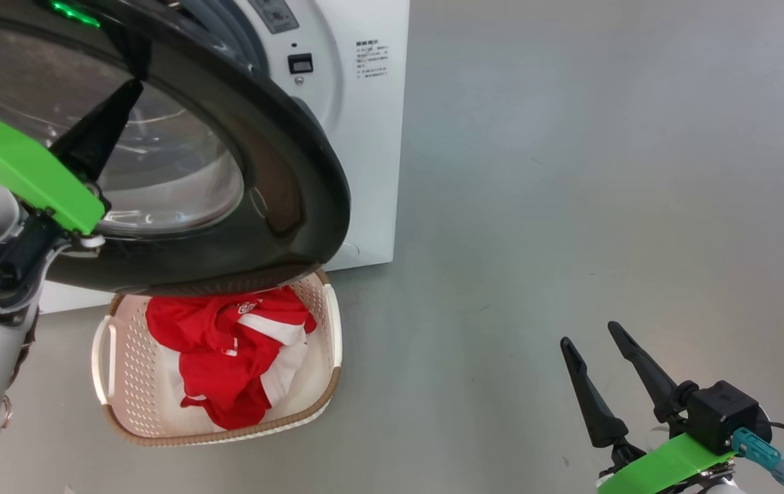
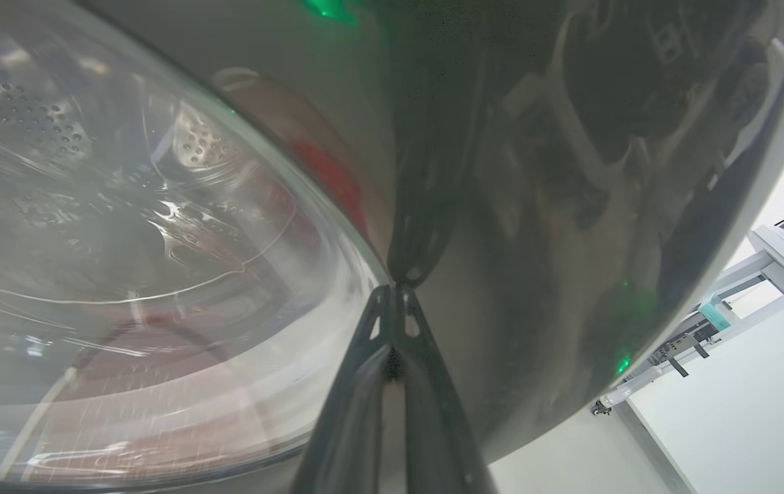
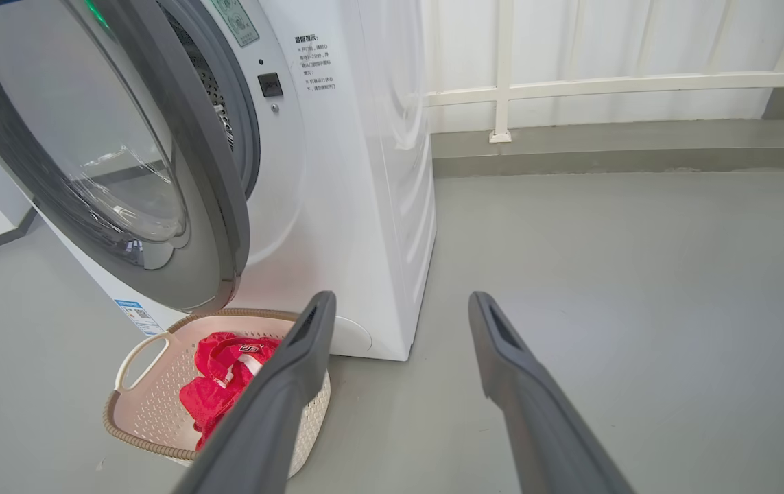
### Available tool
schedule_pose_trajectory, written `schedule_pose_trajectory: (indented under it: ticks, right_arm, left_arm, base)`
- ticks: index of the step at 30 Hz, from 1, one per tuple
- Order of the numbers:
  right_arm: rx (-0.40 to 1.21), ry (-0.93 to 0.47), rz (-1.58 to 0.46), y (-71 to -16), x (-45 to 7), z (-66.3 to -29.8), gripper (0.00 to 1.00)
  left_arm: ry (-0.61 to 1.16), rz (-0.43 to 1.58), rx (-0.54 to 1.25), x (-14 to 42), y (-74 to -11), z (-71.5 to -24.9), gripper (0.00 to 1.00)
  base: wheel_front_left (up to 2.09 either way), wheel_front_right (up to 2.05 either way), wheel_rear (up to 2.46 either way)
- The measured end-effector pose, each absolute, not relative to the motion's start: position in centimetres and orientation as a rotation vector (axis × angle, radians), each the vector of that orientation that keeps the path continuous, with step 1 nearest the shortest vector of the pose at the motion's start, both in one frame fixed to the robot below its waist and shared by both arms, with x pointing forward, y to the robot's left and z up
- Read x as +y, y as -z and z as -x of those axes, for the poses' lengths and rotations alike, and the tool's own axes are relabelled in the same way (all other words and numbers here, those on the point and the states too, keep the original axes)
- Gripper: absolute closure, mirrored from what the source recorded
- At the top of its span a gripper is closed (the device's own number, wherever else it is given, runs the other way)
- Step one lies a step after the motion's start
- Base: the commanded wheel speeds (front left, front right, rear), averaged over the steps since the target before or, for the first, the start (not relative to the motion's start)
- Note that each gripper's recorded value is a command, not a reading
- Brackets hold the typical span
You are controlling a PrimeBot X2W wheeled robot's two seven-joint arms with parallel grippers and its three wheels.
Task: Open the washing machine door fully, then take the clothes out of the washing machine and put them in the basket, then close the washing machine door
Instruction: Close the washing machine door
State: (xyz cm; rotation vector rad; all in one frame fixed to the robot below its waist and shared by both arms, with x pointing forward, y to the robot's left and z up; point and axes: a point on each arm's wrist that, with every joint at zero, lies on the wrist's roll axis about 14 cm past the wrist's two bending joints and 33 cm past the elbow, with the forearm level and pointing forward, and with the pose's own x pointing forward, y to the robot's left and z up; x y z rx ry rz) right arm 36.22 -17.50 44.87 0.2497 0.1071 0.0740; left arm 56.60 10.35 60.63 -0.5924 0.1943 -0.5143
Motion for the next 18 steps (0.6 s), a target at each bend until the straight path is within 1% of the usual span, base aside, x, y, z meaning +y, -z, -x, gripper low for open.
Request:
schedule_pose_trajectory:
  ticks: [9, 16, 17, 18]
  right_arm:
    - [0.102, -0.081, -0.252, -45.0, -17.3, -36.4, 0.00]
    - [0.096, -0.115, -0.253, -45.3, -16.3, -36.9, 0.00]
    - [0.094, -0.119, -0.253, -45.3, -16.2, -37.0, 0.00]
    - [0.092, -0.122, -0.252, -45.4, -16.2, -37.1, 0.00]
  left_arm:
    - [0.526, 0.604, 0.206, 9.8, -60.5, -56.1, 1.00]
    - [0.497, 0.616, 0.167, 11.4, -60.3, -54.6, 1.00]
    - [0.482, 0.619, 0.164, 11.9, -59.8, -54.3, 0.96]
    - [0.465, 0.621, 0.162, 12.4, -59.3, -53.9, 0.89]
  base:
    - [0.00, 0.00, 0.00]
    - [0.00, 0.00, 0.00]
    - [0.00, 0.00, 0.00]
    - [0.00, 0.00, 0.00]
